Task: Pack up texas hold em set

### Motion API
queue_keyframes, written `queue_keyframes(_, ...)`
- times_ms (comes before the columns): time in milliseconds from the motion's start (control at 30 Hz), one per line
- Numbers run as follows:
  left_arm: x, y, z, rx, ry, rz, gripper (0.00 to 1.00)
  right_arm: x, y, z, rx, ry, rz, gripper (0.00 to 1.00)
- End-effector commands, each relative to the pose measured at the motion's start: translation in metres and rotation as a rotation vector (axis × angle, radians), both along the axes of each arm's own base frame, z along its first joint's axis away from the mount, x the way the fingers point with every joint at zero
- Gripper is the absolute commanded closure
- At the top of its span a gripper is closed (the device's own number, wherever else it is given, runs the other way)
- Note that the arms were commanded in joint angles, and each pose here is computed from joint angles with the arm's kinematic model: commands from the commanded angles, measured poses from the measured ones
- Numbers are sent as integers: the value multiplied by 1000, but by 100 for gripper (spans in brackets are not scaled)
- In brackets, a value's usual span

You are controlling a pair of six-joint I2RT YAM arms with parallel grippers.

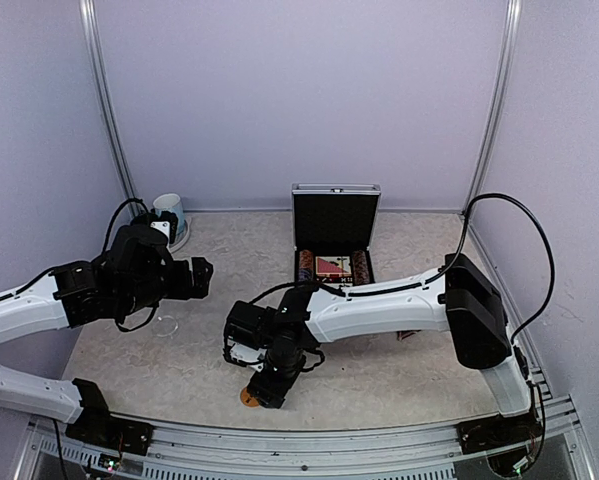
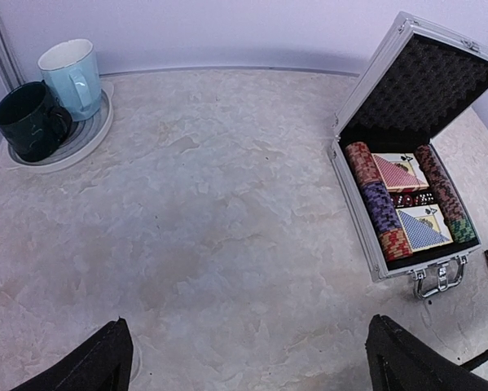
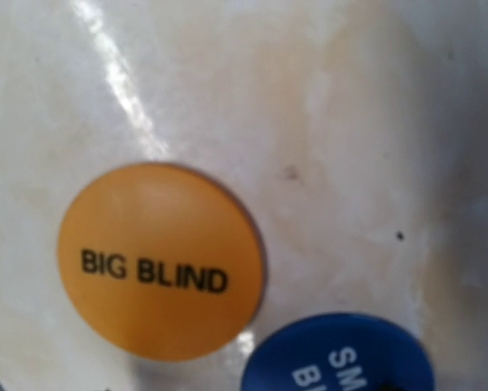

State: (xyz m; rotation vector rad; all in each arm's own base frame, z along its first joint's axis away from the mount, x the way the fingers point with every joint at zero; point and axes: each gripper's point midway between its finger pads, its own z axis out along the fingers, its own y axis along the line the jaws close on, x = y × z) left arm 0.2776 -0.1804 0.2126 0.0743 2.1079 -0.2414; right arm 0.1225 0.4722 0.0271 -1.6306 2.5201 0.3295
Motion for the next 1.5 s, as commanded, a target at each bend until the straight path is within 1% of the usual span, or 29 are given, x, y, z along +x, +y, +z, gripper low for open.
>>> queue_keyframes(0,0,3,2,-26,-13,11,1,-1,-12,-21,-63,8,-3,30)
queue_keyframes(367,1,3,2,-26,-15,11,1,9,-22,-28,-97,-26,-18,28)
queue_keyframes(567,1,3,1,-23,-14,11,1,8,-22,-33,-100,-22,-13,29)
queue_keyframes(1233,4,1,2,-24,-15,5,1,20,-31,-47,-153,-74,-7,29)
queue_keyframes(1300,5,1,3,-26,-16,6,1,21,-31,-48,-155,-76,-10,30)
queue_keyframes(1400,5,0,4,-25,-17,4,1,23,-31,-47,-157,-88,-13,36)
queue_keyframes(1467,5,0,4,-25,-17,3,1,24,-31,-49,-163,-90,-12,37)
